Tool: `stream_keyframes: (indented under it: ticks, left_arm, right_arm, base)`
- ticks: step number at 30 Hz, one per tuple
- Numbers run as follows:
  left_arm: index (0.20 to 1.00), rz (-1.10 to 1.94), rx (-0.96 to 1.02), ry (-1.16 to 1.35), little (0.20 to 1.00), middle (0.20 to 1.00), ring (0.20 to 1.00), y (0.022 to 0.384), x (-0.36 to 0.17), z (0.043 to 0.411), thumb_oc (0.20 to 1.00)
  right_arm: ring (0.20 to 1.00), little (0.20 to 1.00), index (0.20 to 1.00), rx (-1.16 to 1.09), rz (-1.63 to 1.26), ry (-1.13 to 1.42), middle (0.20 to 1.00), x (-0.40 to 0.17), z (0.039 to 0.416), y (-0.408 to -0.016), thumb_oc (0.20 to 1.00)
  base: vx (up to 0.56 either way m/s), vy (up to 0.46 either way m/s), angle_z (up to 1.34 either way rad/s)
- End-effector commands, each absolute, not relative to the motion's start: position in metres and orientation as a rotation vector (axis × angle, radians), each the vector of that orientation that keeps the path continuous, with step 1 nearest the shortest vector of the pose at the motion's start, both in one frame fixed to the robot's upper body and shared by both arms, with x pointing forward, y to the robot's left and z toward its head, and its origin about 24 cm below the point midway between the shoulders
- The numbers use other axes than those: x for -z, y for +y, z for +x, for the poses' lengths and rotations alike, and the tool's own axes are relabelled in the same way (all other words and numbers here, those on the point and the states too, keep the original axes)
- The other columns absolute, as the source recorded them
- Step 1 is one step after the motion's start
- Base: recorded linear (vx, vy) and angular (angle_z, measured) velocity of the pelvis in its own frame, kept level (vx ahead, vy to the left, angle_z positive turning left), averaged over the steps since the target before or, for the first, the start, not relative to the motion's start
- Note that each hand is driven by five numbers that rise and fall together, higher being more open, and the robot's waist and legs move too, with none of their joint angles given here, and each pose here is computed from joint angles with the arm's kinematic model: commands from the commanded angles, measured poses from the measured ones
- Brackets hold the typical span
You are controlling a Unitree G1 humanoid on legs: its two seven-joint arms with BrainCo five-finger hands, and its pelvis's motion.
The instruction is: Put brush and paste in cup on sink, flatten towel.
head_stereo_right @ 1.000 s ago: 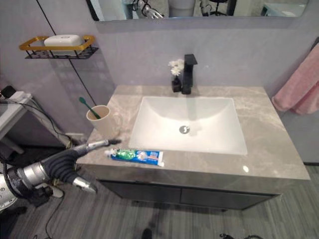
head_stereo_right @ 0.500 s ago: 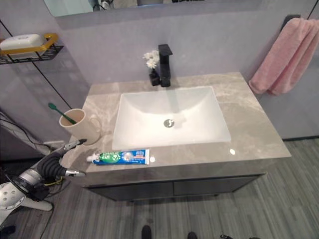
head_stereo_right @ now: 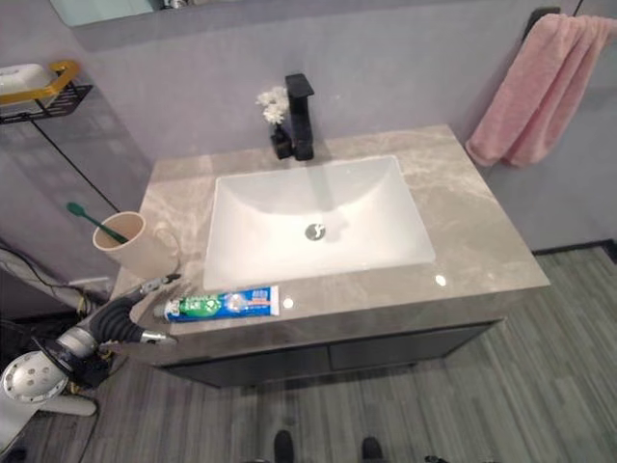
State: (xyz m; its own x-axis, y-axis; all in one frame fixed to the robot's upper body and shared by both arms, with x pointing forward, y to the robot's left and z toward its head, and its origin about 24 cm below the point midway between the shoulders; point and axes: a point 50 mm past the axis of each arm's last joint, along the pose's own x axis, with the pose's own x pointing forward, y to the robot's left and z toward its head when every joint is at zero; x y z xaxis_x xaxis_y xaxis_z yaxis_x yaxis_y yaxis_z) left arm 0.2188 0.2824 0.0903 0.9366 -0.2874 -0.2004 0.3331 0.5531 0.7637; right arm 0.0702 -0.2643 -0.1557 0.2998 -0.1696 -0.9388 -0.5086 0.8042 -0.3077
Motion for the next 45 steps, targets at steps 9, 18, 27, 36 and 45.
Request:
stream_keyframes:
  ticks: [9,18,27,36,45]
  left_arm:
    - [1.0,0.972,0.322,-0.052,1.0,1.0,1.0,0.276,-0.103,0.241,1.0]
    - [1.0,0.925,0.342,-0.024,1.0,1.0,1.0,0.268,-0.09,0.243,1.0]
    - [0.2,1.016,0.425,0.011,0.2,0.2,0.2,0.257,-0.074,0.244,0.2]
    - [0.2,1.05,0.533,0.064,0.2,0.2,0.2,0.242,-0.049,0.238,0.2]
    - [0.2,1.003,0.657,0.14,0.2,0.2,0.2,0.222,-0.018,0.224,0.2]
  right_arm:
    - [1.0,1.0,1.0,-0.182,-0.643,1.236,1.0,0.151,0.082,-0.273,1.0]
    - [1.0,1.0,1.0,-0.158,-0.649,1.233,1.0,0.149,0.083,-0.279,1.0]
    - [1.0,1.0,1.0,-0.13,-0.658,1.217,1.0,0.146,0.087,-0.284,1.0]
    - [1.0,1.0,1.0,-0.109,-0.662,1.213,1.0,0.145,0.088,-0.286,1.0]
    - [1.0,1.0,1.0,-0.09,-0.654,1.232,1.0,0.146,0.083,-0.286,1.0]
  base:
    - [0.0,0.0,0.0]
    - [0.0,0.0,0.0]
    - [0.0,0.0,0.0]
    - [0.0,0.0,0.0]
    - [0.01,-0.005,-0.05]
